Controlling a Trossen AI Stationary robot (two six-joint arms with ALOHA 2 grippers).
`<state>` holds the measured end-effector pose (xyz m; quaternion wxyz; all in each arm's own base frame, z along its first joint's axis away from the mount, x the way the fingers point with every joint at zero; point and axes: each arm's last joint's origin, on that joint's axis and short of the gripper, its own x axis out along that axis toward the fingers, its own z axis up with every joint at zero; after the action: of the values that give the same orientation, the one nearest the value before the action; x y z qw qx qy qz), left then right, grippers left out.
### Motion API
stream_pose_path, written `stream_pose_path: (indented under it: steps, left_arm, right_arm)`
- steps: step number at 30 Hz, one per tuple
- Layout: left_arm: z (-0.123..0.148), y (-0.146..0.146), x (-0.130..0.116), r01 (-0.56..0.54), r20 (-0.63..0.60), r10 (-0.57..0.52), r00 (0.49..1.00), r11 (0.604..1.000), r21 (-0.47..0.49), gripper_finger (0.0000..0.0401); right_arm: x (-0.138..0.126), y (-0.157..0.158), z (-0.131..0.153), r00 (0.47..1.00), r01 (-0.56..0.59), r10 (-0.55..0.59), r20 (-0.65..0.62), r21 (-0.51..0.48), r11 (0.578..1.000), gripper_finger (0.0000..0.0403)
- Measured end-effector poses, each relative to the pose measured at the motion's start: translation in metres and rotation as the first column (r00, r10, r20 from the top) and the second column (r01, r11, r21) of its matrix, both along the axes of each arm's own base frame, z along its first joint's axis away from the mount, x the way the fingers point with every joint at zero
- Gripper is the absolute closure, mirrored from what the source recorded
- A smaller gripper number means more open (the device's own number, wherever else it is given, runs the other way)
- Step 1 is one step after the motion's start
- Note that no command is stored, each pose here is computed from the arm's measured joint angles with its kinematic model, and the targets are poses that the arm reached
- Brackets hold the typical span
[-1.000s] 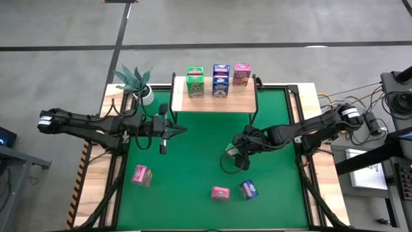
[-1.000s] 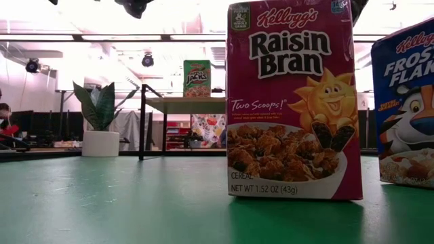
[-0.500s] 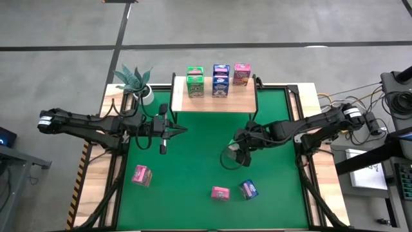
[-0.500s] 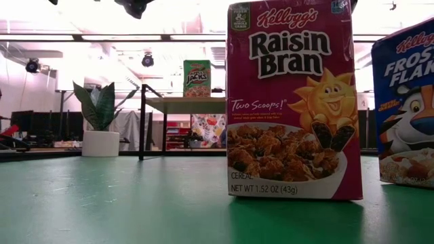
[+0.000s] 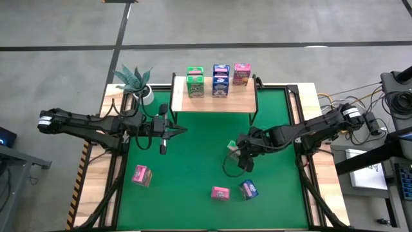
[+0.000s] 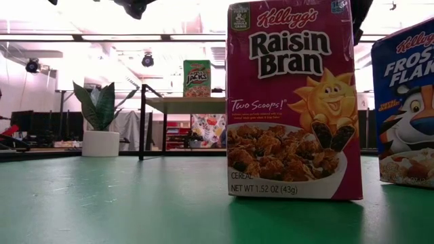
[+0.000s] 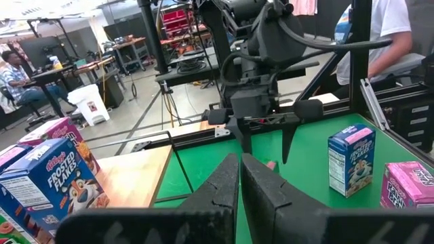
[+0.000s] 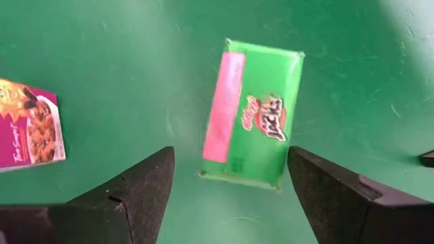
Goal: Stack cereal on shelf
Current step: Put the green cereal box on the shelf aligned with the other green cereal boxes
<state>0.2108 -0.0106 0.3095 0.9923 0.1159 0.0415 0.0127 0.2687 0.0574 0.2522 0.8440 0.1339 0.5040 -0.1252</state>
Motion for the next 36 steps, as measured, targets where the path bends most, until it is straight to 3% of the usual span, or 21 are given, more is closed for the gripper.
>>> stream_pose_path:
  steps: [8,17,36]
  left_arm:
    - [0.0,0.0,0.0,0.0,-0.001,0.0,1.0,1.0,0.0,0.0401]
    - [0.0,0.0,0.0,0.0,-0.002,0.0,1.0,1.0,0.0,0.0401]
    - [0.0,0.0,0.0,0.0,-0.001,0.0,1.0,1.0,0.0,0.0401]
  right_arm:
    - [0.001,0.001,0.0,1.0,0.023,-0.023,0.019,-0.029,0.999,0.0129]
    - [0.011,0.002,-0.019,0.999,0.022,-0.025,-0.036,-0.089,0.996,0.0133]
    - [0.013,0.003,-0.023,0.999,0.01,-0.014,-0.045,-0.095,0.995,0.0217]
